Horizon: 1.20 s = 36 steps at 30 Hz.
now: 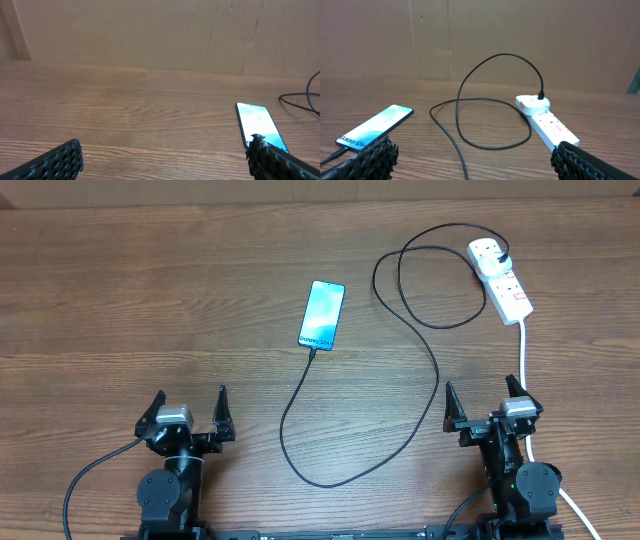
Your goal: Plug charger to phone and switch on socket
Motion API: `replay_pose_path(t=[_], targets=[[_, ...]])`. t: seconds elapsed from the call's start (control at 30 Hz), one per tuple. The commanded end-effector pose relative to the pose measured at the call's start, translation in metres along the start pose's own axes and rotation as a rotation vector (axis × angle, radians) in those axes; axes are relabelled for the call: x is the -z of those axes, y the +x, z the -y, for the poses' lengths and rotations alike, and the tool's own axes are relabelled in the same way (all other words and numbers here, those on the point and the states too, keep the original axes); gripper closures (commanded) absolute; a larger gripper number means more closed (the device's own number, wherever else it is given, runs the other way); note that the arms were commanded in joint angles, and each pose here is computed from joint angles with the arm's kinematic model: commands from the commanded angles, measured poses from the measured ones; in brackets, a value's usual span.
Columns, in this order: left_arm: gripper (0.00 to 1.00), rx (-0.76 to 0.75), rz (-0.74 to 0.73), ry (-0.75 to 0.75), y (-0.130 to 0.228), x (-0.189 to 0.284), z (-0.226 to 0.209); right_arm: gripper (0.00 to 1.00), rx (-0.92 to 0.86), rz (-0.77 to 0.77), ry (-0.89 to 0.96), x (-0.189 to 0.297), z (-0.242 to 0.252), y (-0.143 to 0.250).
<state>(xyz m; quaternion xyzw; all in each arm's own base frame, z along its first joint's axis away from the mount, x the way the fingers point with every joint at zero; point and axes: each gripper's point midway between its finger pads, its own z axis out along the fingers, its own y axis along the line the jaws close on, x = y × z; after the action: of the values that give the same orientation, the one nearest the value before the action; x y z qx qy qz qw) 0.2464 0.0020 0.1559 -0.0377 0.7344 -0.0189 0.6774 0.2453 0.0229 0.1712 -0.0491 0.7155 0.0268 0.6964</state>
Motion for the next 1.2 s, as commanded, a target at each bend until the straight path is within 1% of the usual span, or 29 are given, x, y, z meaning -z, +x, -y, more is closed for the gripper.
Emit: replay_pose_path(t=[0.0, 0.67, 0.83, 1.17], targets=[[0.00, -0.047, 0.009, -0.005, -0.0009, 0.0005, -0.0004, 0.00, 0.001, 0.005, -0.004, -0.0001, -0.0015, 0.0016], [0.00, -0.024, 0.009, 0.005, -0.0010, 0.0005, 0.0012, 0.00, 0.002, 0.005, -0.004, -0.0001, -0.0014, 0.0016], [0.00, -0.066, 0.009, -0.005, -0.0009, 0.0005, -0.0005, 0.00, 0.001, 0.005, -0.004, -0.0001, -0.0014, 0.0016], [0.00, -0.054, 0.010, 0.003, -0.0012, 0.0005, 0.0010, 0.00, 0.001, 0.005, -0.004, -0.0001, -0.0014, 0.0016]])
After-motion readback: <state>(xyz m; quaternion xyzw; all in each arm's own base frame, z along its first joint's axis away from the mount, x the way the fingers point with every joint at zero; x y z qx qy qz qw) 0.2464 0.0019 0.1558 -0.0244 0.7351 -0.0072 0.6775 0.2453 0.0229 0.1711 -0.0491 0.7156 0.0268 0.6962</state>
